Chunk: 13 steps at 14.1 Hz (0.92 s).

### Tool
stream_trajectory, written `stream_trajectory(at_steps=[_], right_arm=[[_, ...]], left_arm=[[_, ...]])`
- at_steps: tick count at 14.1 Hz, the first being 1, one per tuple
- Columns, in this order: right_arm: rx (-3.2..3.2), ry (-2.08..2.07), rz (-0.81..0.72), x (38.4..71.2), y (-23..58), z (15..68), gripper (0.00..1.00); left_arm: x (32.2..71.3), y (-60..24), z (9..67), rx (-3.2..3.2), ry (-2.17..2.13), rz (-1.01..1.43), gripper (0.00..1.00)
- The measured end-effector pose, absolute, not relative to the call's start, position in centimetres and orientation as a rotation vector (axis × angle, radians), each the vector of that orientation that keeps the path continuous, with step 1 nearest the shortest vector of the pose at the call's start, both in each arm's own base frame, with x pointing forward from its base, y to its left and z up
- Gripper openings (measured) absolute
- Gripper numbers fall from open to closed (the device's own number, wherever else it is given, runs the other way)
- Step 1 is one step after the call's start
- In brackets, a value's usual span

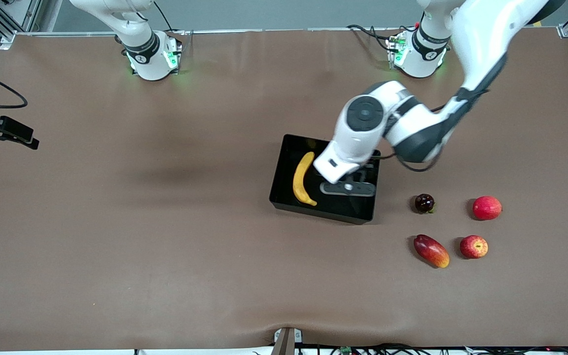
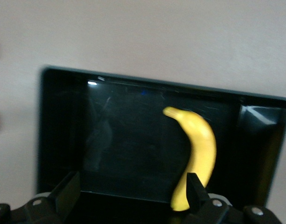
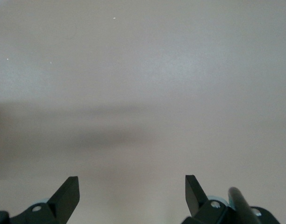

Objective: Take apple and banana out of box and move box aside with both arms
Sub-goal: 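Open the left gripper and move it back to the tray, then grasp the yellow banana in the tray with the left gripper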

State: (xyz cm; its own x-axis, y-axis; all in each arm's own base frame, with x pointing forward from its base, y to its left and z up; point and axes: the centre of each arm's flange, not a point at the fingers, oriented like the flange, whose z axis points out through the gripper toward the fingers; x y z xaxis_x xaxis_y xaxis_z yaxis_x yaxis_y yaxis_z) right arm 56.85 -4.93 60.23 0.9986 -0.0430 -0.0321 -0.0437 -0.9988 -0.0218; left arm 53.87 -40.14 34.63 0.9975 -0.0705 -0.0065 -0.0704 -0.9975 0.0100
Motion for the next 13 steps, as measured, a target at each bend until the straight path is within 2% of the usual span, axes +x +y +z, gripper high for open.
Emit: stream_trajectory(at_steps=[1,6,10,12,13], right_arm=[[-3.118,0.068,0.057,57.0,-4.9,60.0,1.00],[-3.118,0.068,0.063,57.1,-5.0,59.7,1.00],[-3.118,0.068,0.064,57.1,-5.0,59.7,1.00],[-3.117,0.068,0.067,57.2,-5.0,59.6,1.00],[-3.117,0.068,0.071,57.2,-5.0,59.4,1.00]], left_arm=[[53.2,-41.4,33.2,3.135,-0.123,-0.014,0.98],[50.2,-46.8,24.4,3.140,-0.062,0.057,1.00],[49.3,-47.7,20.0,3.126,-0.031,0.031,1.00],[49.3,-47.3,18.2,3.128,-0.022,0.000,0.95],[49.3,-47.1,17.5,3.130,-0.019,-0.012,0.85]])
